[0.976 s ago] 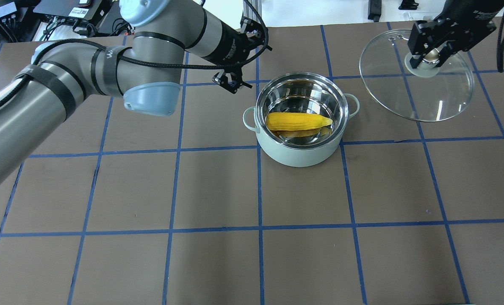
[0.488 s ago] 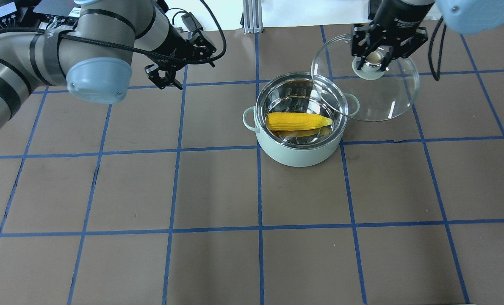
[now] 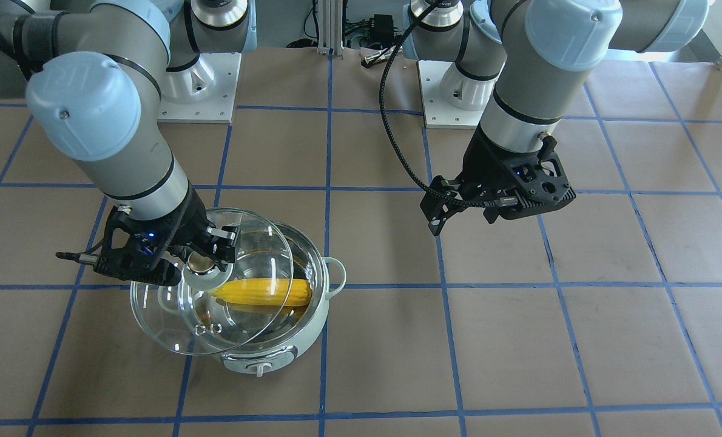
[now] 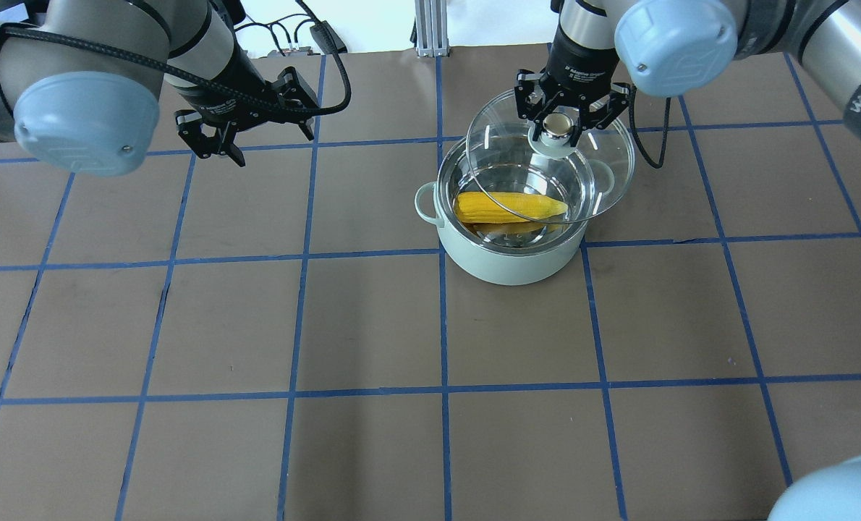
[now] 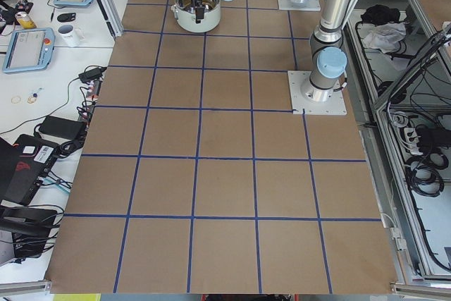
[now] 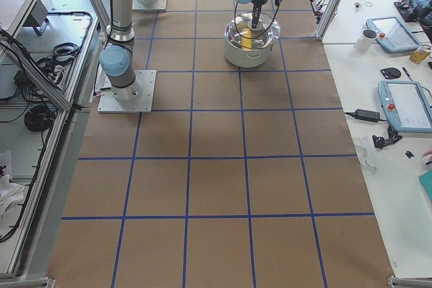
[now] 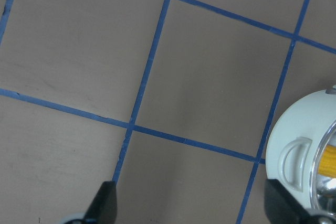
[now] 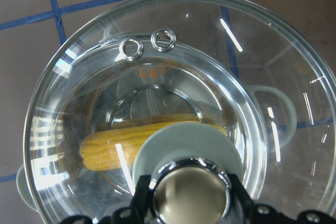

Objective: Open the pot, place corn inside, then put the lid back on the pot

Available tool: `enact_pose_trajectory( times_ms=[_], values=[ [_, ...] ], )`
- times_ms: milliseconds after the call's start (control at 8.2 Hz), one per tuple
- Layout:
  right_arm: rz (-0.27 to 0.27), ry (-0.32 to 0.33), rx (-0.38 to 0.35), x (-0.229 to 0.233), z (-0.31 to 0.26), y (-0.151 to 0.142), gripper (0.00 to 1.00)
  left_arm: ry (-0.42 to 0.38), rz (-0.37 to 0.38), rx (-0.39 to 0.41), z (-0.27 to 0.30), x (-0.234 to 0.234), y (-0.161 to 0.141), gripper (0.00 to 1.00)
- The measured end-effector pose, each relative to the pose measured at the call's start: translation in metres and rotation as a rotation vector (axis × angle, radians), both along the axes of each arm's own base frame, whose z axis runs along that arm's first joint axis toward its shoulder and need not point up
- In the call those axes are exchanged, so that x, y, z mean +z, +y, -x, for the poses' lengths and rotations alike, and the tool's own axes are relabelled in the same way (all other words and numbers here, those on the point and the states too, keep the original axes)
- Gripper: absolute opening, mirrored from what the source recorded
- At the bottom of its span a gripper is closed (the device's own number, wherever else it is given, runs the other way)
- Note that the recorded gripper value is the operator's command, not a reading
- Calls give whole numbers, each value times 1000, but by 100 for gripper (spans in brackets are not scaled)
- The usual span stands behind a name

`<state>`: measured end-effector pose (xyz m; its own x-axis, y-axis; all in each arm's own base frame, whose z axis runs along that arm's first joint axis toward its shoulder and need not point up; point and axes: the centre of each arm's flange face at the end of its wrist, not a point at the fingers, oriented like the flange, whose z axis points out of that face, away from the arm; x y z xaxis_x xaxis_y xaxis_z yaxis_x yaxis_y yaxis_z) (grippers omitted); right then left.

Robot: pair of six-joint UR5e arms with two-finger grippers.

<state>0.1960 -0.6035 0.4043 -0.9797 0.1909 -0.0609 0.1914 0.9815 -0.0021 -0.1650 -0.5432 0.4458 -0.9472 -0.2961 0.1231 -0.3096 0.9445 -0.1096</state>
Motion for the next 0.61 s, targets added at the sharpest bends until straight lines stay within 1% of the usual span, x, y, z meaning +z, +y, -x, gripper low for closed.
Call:
enact_pose_trajectory(
  times_ms=[244, 488, 610],
  values=[
    [-18, 0, -41, -18, -15, -3, 4, -6, -24, -1, -3, 9, 12, 100],
    [-17, 2, -69, -27, -31, -2, 4, -13, -28, -7, -4, 20, 23, 100],
    [-19, 3, -81, -30, -34, -2, 4, -50, -25, -41, -8, 24, 27, 100]
  ],
)
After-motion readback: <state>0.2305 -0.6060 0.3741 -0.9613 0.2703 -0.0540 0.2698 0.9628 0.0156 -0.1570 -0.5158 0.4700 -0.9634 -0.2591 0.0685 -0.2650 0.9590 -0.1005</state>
